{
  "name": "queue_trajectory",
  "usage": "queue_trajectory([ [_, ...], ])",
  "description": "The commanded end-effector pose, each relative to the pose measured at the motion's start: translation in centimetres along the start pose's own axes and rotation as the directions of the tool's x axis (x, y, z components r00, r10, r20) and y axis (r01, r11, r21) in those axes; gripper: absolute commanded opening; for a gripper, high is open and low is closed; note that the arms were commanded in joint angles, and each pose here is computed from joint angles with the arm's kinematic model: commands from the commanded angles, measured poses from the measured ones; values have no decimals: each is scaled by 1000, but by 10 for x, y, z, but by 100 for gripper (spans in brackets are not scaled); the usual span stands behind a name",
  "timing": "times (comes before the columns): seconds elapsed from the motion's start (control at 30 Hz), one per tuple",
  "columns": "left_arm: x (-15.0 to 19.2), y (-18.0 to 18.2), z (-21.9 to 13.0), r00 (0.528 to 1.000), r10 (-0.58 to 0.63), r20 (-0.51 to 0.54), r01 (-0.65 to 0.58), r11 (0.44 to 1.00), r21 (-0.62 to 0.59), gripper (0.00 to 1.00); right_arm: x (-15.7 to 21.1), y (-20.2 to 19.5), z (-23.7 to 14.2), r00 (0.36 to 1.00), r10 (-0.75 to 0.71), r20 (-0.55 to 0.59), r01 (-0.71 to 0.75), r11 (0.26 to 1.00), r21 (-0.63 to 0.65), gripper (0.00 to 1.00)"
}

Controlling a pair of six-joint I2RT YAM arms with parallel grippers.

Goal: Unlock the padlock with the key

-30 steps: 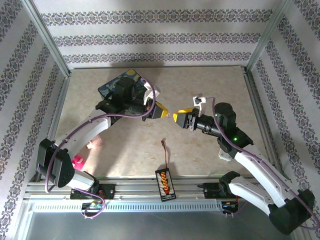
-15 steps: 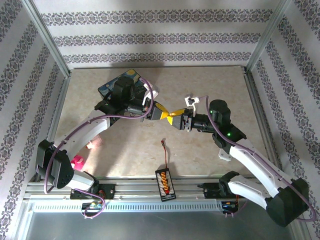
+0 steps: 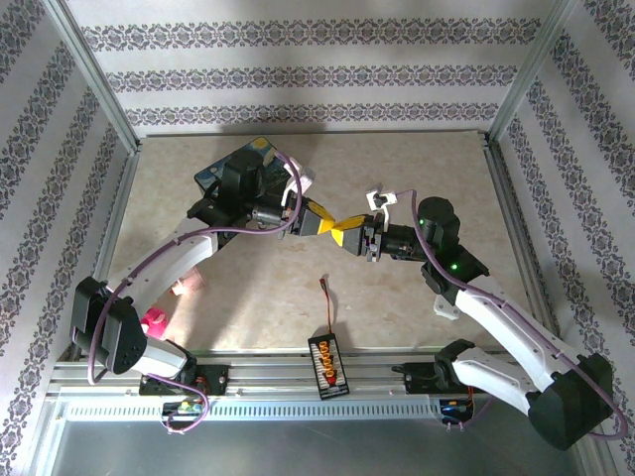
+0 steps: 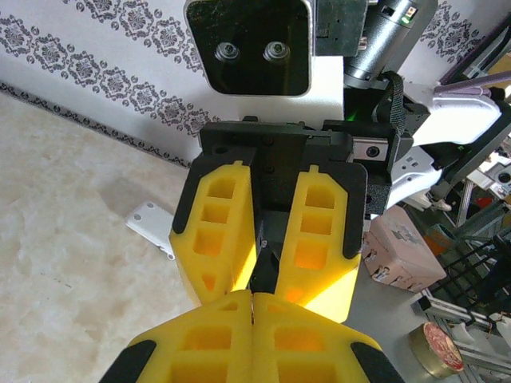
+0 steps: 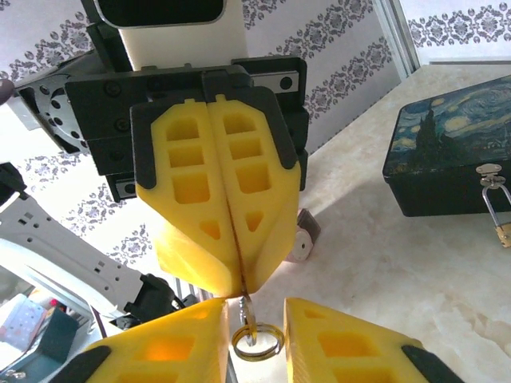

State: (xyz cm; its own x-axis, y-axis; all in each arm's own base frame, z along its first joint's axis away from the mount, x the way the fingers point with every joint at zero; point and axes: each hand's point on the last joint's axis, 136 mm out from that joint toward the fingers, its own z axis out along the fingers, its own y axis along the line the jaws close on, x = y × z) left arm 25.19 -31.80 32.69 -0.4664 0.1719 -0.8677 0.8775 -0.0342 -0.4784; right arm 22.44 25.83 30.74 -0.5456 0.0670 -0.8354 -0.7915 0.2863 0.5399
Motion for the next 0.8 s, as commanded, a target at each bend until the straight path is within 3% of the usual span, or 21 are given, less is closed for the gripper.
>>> queue_trajectory([
  [0.0, -9, -16, -4, 999, 48, 23, -49, 997, 51, 0, -6, 5, 1, 1000, -26, 11, 26, 999, -29, 21],
  [0.2, -12, -17, -5, 998, 42, 38, -44, 997, 60, 0, -4, 3, 2, 1000, -20, 8, 21, 999, -28, 12],
  [0.33, -16, -17, -5, 998, 35, 51, -38, 997, 63, 0, -5, 3, 0, 1000, -27, 14, 27, 999, -20, 0],
  [0.6, -36, -14, -17, 990, -1, 139, -10, 997, 75, 3, -6, -9, -7, 998, -19, 54, 16, 999, 52, 0],
  [0.77, -38, -15, -16, 990, -24, 142, 8, 994, 108, 0, -7, -6, -9, 998, -12, 54, 10, 999, 41, 0],
])
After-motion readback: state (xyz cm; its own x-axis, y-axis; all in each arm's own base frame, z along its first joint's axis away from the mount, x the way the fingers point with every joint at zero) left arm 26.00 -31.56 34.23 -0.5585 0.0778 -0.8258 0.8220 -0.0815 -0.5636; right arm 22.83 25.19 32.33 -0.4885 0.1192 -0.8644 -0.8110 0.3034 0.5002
